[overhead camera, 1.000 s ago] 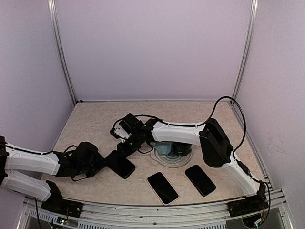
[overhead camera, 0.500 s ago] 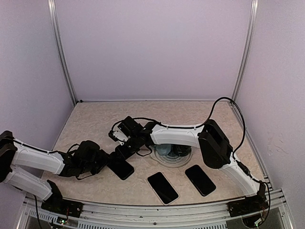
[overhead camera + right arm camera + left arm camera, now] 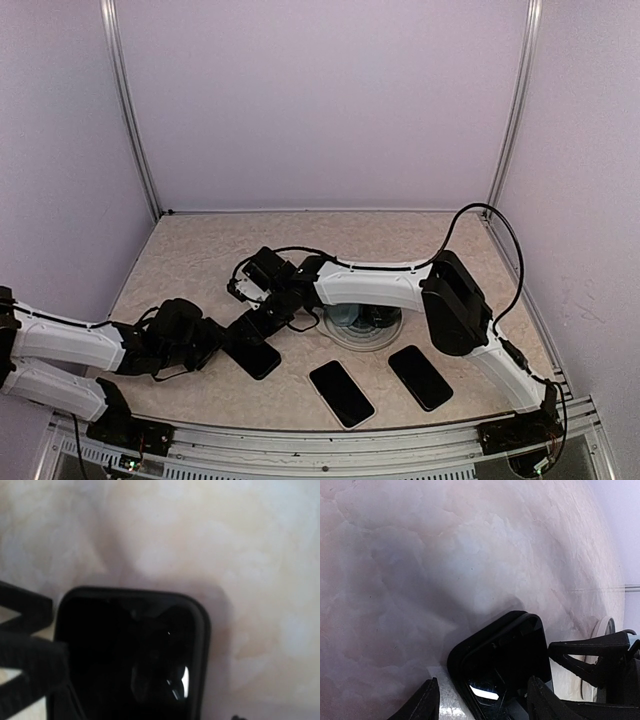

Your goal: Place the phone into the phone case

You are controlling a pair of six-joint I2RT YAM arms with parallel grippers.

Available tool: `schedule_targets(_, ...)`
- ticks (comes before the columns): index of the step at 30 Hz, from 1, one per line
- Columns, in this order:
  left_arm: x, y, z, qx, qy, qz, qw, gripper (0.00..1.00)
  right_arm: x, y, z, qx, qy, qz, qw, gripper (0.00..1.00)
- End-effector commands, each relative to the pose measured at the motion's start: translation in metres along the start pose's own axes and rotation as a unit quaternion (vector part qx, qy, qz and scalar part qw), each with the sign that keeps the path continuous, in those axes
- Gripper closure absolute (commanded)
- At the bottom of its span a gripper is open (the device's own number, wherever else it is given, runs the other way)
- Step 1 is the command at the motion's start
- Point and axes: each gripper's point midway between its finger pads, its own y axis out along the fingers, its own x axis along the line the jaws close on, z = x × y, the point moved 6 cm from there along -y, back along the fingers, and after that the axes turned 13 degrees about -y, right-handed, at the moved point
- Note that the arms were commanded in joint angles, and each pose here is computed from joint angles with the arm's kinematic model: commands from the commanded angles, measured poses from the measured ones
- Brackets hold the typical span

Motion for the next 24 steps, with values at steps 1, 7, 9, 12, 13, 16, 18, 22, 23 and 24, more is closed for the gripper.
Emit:
schedule_targets(1,0.029,0.000,0.008,0.022,0.001,-0.044,0.999,0.40,0.004,-0.009,0.007,0.025,0.022,-0.009,0.999,0.37)
schedule_targets(7,0.028,0.008,0.014,0.038,-0.002,-0.042,0.998,0.40,0.000,0.012,0.026,0.064,0.055,-0.069,0.994,0.32)
schedule_targets(9,0.028,0.011,0.015,0.040,-0.005,-0.041,0.998,0.40,0.006,0.017,0.029,0.068,0.059,-0.098,0.991,0.32)
schedule_targets(12,0.029,0.013,0.016,0.042,-0.011,-0.035,0.998,0.36,0.015,0.023,0.032,0.070,0.066,-0.145,0.985,0.36)
schedule_targets(13,0.029,0.014,0.016,0.043,-0.011,-0.033,0.998,0.34,0.019,0.024,0.031,0.065,0.065,-0.162,0.983,0.37)
schedule_targets(16,0.035,0.014,0.015,0.045,-0.018,-0.027,0.998,0.30,0.029,0.020,0.022,0.041,0.065,-0.211,0.974,0.42)
schedule_targets(18,0.036,0.014,0.015,0.050,-0.026,-0.006,0.998,0.30,0.032,0.015,0.014,0.021,0.063,-0.223,0.973,0.45)
schedule_targets(22,0.028,0.010,0.016,0.061,-0.033,0.048,0.996,0.31,0.033,0.003,-0.004,-0.018,0.063,-0.238,0.969,0.49)
schedule_targets(23,0.027,0.009,0.016,0.061,-0.032,0.051,0.996,0.33,0.033,-0.001,-0.010,-0.029,0.065,-0.239,0.968,0.50)
schedule_targets(24,0.025,0.009,0.016,0.062,-0.031,0.056,0.996,0.35,0.033,-0.005,-0.016,-0.041,0.064,-0.238,0.968,0.51)
